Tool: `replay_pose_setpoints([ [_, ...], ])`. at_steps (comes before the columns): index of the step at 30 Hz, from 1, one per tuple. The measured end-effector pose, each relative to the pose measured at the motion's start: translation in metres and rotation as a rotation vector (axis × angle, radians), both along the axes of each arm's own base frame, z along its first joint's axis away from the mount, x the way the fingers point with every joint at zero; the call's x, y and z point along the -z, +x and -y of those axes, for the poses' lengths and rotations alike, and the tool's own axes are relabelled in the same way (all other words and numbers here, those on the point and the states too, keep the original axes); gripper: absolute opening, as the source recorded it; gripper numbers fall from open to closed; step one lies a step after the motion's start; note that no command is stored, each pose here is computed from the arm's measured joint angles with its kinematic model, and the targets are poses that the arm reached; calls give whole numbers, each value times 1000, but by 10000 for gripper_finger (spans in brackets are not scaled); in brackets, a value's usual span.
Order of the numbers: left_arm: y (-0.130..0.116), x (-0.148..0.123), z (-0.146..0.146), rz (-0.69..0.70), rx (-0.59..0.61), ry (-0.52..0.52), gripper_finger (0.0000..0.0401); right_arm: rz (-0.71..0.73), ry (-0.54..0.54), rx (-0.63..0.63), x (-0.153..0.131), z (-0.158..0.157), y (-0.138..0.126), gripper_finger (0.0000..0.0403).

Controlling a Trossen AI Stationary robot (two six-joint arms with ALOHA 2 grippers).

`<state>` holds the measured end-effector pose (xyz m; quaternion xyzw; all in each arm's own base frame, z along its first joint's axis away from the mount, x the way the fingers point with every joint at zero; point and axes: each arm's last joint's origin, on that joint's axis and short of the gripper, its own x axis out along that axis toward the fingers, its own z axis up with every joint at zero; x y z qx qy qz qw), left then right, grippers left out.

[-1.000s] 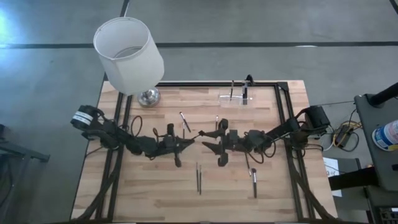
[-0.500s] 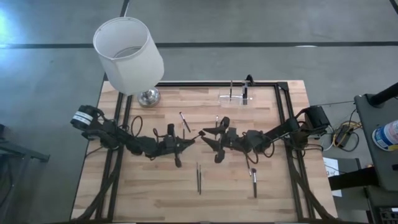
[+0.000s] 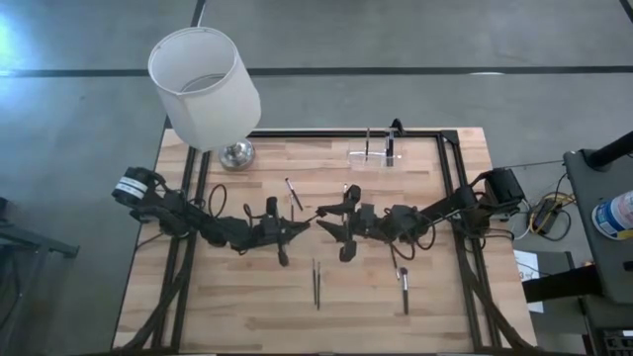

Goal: Put items in baskets/containers
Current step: Put the lash brush into the transparent organizer

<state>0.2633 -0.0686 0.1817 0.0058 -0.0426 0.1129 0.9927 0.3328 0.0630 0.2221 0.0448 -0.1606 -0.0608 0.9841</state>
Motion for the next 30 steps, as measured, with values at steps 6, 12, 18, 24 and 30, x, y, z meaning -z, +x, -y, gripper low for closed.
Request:
replay_pose_setpoints([
  [6, 0, 1, 0, 0, -3, -26, 7, -27, -34, 11, 0, 0, 3, 66],
  [12, -1, 0, -2, -13, -27, -73, 53, -34, -65, 16, 0, -1, 3, 18],
  [18, -14, -11, -5, -82, -30, -74, 98, -98, -112, 75, -14, 2, -5, 16],
  [24, -43, -16, -12, -70, 69, -70, 107, -301, -130, 207, -45, 26, -33, 15],
  [30, -66, -15, -17, -34, 152, -75, 108, -520, -39, 417, -65, 88, -79, 14],
])
